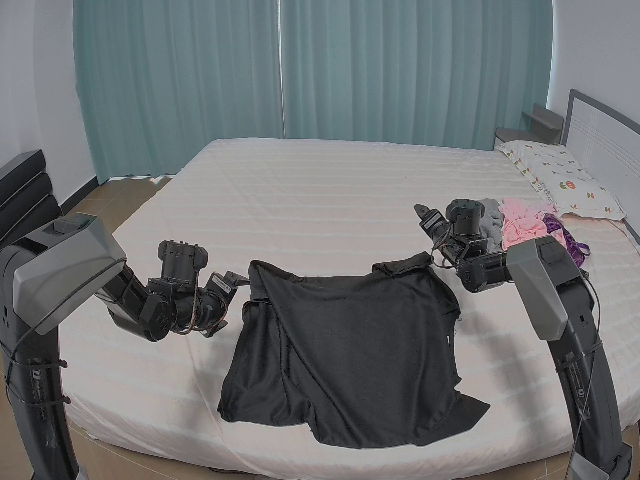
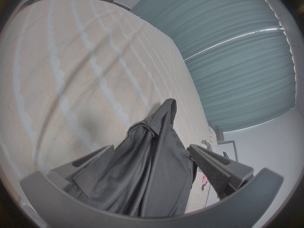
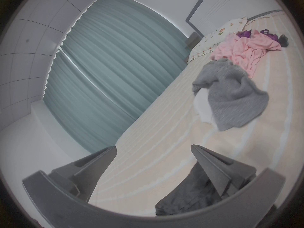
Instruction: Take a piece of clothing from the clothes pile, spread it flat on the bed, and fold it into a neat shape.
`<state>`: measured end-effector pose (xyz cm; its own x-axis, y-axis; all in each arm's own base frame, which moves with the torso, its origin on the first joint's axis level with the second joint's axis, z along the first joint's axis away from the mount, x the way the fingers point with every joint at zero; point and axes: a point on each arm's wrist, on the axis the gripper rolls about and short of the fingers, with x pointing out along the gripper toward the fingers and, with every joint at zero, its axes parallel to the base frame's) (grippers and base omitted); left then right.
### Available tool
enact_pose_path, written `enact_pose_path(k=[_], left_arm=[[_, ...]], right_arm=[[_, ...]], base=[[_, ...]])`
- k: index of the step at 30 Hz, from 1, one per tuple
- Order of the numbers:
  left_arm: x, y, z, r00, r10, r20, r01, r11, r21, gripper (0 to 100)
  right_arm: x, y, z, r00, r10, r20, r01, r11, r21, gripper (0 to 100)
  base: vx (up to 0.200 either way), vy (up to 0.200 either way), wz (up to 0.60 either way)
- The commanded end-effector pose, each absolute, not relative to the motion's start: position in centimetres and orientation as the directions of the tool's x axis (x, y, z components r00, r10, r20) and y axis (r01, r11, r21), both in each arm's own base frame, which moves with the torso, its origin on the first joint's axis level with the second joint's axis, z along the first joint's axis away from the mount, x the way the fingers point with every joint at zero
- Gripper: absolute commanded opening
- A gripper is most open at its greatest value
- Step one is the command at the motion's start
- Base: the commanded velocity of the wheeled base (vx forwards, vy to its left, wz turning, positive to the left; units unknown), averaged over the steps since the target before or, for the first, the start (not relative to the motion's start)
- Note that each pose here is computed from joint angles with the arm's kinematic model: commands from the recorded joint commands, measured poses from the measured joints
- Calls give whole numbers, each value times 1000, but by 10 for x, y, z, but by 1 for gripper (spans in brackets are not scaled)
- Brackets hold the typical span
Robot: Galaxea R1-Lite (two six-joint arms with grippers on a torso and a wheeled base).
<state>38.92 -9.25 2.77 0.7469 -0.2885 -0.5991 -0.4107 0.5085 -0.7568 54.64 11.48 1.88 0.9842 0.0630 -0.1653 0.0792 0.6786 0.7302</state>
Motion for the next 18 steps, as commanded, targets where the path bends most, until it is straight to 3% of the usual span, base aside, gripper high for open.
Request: enact_pose_path(k=[1, 8, 18], left_arm=[[389, -93, 26, 745, -288, -602, -413, 509, -755, 100], [385, -91, 24, 736, -285, -614, -419, 520, -744, 100], [383, -90, 20, 728, -279, -626, -425, 532, -732, 100]], right_arm=[[541, 91, 28, 977, 31, -211, 135, 677, 724, 100], [505, 66, 15, 924, 98, -368, 208, 680, 703, 100], [472, 49, 3, 888, 153, -434, 215, 694, 687, 100]], base=[[0, 0, 0], [0, 0, 0], [0, 0, 0]])
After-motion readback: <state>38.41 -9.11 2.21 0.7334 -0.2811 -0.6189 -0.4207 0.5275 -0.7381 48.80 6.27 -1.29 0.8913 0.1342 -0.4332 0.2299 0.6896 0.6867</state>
